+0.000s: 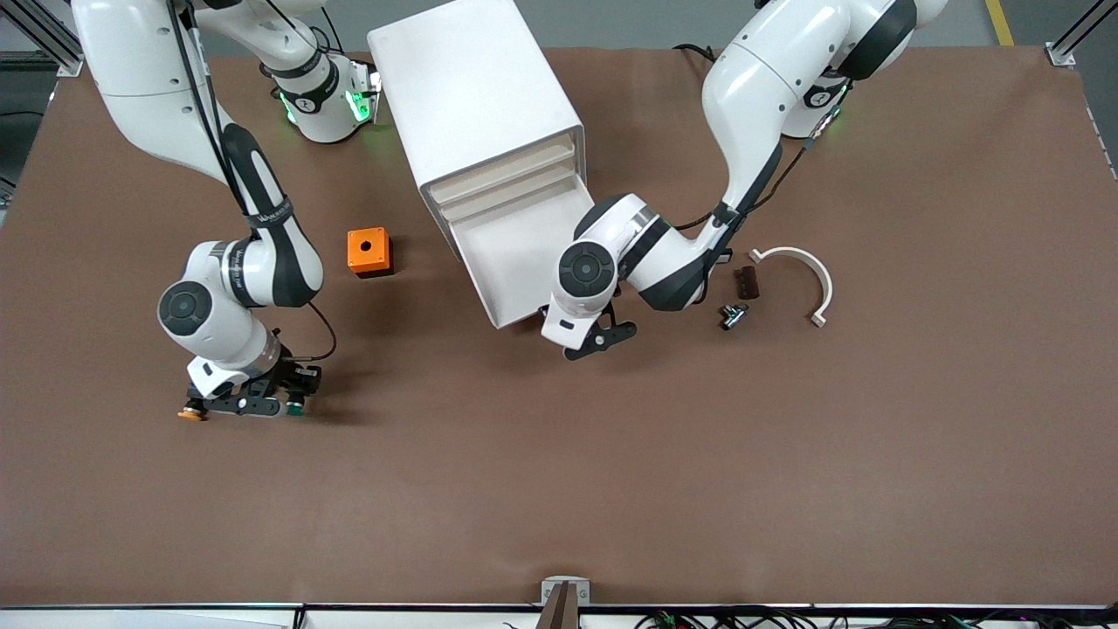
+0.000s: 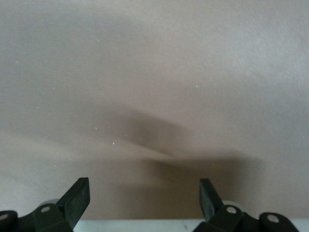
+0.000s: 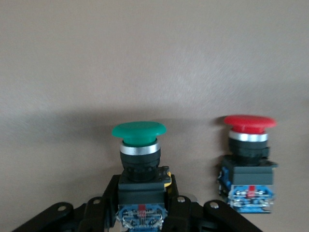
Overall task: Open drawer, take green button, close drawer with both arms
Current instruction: 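Push the drawer shut with the left gripper while the right gripper carries the button, then set the green button beside the red button and open the right gripper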
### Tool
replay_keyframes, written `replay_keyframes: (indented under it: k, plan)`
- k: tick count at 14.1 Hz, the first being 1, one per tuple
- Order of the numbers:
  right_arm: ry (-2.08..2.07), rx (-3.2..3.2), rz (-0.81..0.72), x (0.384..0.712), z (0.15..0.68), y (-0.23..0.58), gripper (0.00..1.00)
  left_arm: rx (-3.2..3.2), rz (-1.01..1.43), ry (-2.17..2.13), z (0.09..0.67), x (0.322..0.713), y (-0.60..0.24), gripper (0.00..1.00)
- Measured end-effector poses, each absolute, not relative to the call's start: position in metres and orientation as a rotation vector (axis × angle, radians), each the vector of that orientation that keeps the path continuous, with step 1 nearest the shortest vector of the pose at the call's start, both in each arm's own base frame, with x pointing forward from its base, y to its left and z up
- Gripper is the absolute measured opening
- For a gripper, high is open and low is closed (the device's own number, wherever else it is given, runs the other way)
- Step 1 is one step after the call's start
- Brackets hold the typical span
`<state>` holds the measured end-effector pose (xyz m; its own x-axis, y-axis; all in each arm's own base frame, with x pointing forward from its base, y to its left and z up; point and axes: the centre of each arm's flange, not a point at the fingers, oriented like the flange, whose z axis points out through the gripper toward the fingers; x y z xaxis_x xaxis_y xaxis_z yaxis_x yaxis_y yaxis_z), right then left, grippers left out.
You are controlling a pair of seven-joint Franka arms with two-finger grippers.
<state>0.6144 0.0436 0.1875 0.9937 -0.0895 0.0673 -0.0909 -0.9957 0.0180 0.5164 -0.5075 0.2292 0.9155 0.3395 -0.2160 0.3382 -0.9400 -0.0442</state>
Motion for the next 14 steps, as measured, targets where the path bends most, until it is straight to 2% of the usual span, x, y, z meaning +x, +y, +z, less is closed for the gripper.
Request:
replay_keyframes:
  k: [14]
  plan:
    - [-0.235,3.164,0.076,0.612,0.176,0.059,0.41,-3.103,0.446,-0.446,0.231,0.460,-0.560,1.00]
